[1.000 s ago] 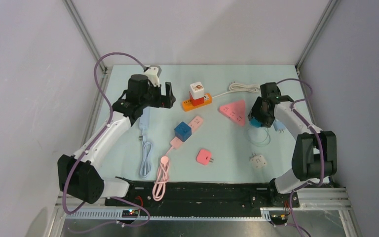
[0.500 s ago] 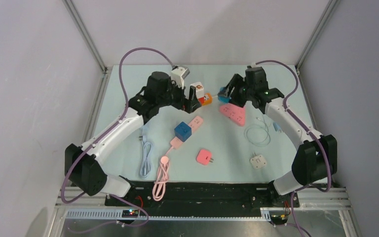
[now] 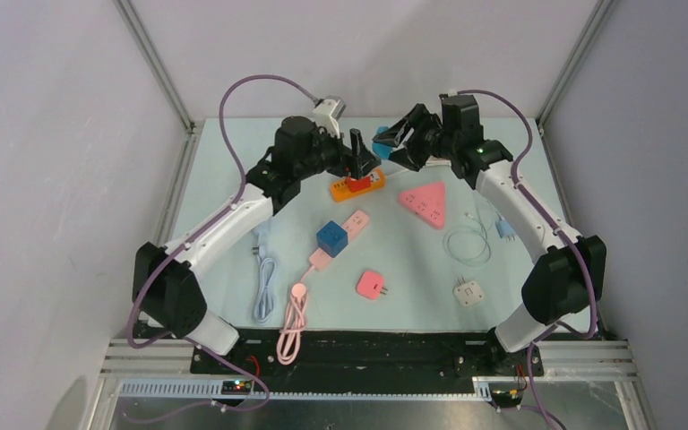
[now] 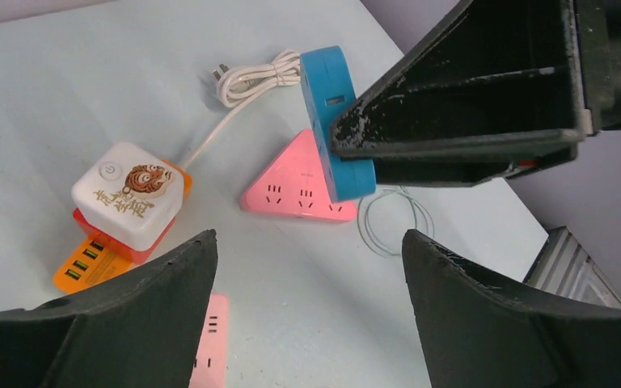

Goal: Insert the plug
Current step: Pick up the plug from the center of the board.

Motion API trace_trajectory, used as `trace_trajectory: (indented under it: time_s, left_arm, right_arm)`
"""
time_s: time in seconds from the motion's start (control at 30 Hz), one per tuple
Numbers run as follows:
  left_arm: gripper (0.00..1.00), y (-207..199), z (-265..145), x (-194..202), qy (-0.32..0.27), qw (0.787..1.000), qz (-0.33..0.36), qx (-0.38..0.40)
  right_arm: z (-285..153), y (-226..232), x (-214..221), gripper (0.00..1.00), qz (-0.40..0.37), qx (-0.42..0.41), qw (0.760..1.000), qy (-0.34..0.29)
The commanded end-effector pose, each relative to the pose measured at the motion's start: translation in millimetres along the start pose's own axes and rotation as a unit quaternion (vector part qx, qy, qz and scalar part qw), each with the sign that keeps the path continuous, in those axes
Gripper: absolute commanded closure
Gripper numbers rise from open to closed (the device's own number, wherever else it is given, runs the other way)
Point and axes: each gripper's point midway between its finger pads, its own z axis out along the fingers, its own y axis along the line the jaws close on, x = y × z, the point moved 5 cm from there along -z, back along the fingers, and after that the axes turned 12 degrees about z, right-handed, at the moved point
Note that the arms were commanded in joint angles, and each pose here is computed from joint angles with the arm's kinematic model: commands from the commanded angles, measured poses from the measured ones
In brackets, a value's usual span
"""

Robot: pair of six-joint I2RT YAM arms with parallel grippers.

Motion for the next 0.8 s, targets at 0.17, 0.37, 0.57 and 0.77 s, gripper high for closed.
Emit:
trace_trajectory:
  time_s: [0.17,0.37,0.57,0.77]
  left_arm:
    - [0.14,-21.0,11.9,-41.4,-0.081,0.996,0.019,0.024]
    - [0.30,-25.6,14.2,-37.5,-0.081,0.996,0.024,0.028]
    - [0.55,-29.5,21.1,-27.8,-0.066,0.997,0.004,0.036]
    - [0.55,-32.2,17.9,-22.1,-0.058,0.998,0.002,0.033]
  right_arm:
    - [-15.9,23.9,10.7,0.38,0.027,-0.010,1.000,0.012]
    - [-27.4,22.9,15.5,0.36,0.025,0.000,1.000,0.001]
    - [-27.7,22.0,28.0,0.41,0.027,0.000,0.999,0.018]
    - [-26.6,20.5,34.3,0.41,0.030,0.006,0.999,0.025]
